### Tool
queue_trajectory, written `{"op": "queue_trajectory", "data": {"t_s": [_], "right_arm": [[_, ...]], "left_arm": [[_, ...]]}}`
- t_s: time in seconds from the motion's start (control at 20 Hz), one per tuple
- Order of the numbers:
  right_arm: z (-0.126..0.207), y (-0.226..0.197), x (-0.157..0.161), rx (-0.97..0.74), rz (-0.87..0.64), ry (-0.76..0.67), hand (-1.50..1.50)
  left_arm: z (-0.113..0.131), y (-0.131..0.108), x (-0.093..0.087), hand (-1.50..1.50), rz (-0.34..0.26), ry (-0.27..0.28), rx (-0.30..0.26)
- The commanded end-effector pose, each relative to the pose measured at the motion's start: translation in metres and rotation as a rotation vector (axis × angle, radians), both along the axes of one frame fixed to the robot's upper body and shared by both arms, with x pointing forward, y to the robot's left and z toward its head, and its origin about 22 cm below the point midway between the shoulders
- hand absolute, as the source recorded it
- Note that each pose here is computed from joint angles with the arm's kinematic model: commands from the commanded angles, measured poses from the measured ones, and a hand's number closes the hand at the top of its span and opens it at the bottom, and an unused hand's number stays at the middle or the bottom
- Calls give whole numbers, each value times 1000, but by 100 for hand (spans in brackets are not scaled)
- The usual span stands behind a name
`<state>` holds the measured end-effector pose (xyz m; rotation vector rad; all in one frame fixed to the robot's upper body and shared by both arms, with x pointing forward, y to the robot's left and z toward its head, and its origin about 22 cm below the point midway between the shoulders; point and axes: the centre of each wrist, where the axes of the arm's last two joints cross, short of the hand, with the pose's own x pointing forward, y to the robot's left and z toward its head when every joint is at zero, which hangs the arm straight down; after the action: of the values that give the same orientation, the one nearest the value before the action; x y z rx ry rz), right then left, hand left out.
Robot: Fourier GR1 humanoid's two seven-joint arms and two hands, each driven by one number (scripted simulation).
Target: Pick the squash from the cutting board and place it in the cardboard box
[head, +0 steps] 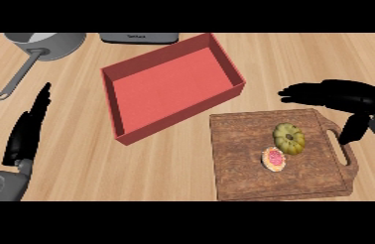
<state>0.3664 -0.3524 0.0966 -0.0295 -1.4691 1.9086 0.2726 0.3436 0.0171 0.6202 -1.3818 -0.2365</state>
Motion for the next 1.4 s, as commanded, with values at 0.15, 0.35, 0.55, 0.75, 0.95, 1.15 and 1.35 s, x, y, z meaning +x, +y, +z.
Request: {"op": "queue_trajectory", "data": {"t_s": [0.15, 0.35, 0.55, 0.75, 0.95, 1.15, 1.35], "right_arm": [[3, 7, 18, -16, 102, 85, -150], [-31, 16, 1, -11, 112, 92, -150], [-9, 21, 20, 22, 116, 99, -150], [-22, 20, 7, 61, 168, 145, -150], [-21, 21, 7, 82, 204, 126, -150], [-13, 32, 4, 80, 223, 158, -150], [-5, 31, -4, -62, 207, 112, -150]], "left_arm": [[-13, 14, -12, 0, 29, 14, -2], [-2, -11, -5, 0, 30, 6, -1], [6, 25, -8, 0, 28, 5, 10], [-10, 11, -13, 0, 29, 7, 10], [2, 15, -7, 0, 24, 1, 10], [4, 20, -8, 0, 31, -1, 4], [11, 16, -3, 0, 50, -6, 4]]}}
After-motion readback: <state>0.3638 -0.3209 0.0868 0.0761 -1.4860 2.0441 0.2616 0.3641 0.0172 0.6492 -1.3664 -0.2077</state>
